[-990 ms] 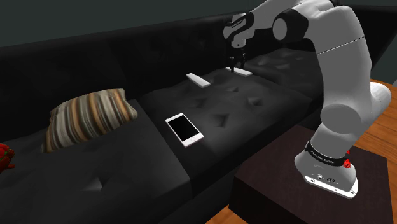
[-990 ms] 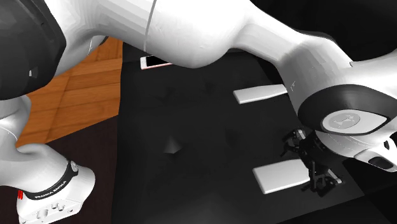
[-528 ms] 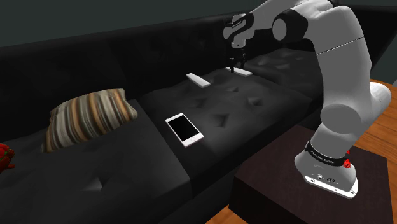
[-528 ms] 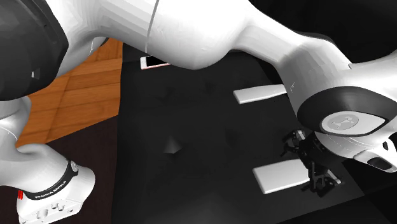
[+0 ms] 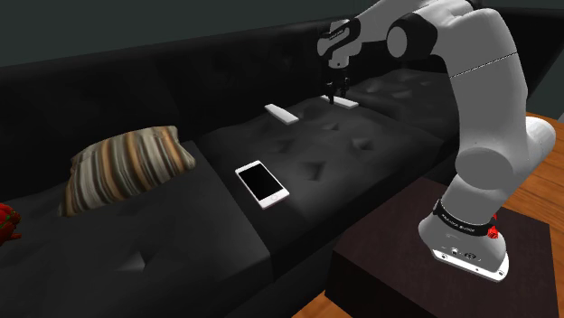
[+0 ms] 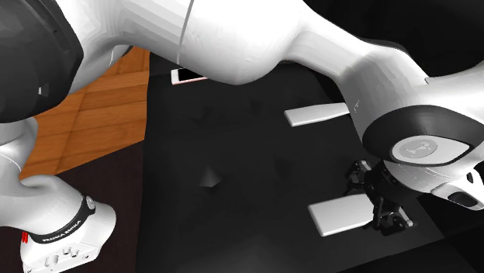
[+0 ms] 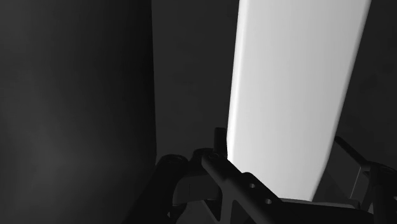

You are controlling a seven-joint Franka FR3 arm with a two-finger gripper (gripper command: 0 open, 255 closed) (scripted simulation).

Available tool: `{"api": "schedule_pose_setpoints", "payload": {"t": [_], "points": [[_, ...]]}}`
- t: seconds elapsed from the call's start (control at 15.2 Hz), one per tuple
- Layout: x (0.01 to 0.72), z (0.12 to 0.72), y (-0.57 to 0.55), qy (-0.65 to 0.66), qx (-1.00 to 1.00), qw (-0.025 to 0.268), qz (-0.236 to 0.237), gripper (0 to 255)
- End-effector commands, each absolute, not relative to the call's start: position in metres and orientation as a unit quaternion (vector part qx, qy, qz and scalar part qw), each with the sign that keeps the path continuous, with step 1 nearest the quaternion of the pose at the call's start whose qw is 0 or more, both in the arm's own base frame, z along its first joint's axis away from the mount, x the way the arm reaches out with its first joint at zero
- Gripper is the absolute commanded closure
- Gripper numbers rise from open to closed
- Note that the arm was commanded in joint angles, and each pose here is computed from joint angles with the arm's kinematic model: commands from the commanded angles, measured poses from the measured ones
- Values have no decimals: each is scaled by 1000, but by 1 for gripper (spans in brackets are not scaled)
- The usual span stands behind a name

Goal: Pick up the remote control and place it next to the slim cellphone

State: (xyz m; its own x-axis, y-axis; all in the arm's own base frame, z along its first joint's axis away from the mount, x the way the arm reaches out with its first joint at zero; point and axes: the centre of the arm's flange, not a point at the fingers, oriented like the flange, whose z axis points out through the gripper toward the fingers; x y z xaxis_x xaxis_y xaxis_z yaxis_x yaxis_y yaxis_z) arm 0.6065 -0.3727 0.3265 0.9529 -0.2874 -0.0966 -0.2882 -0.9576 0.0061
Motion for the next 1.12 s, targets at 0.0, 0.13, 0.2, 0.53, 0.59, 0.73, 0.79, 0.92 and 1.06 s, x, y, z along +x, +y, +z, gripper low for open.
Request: {"api": "schedule_pose_setpoints", "payload": {"t": [0.0, 0.13, 0.2, 0.53, 0.59, 0.73, 0.79, 0.92, 1.06], "points": [[606, 326, -373, 146, -988, 4, 48, 255], [606, 332, -373, 146, -988, 4, 48, 255], [606, 337, -373, 146, -988, 4, 48, 255], [606, 363, -373, 146, -988, 4, 48, 255], [606, 369, -373, 146, -988, 4, 48, 255], [606, 379, -373, 146, -988, 4, 48, 255], [606, 385, -373, 146, -988, 4, 48, 255], [606, 395, -373, 146, -988, 4, 48, 255], [606, 406, -373, 146, -988, 4, 48, 255]]}}
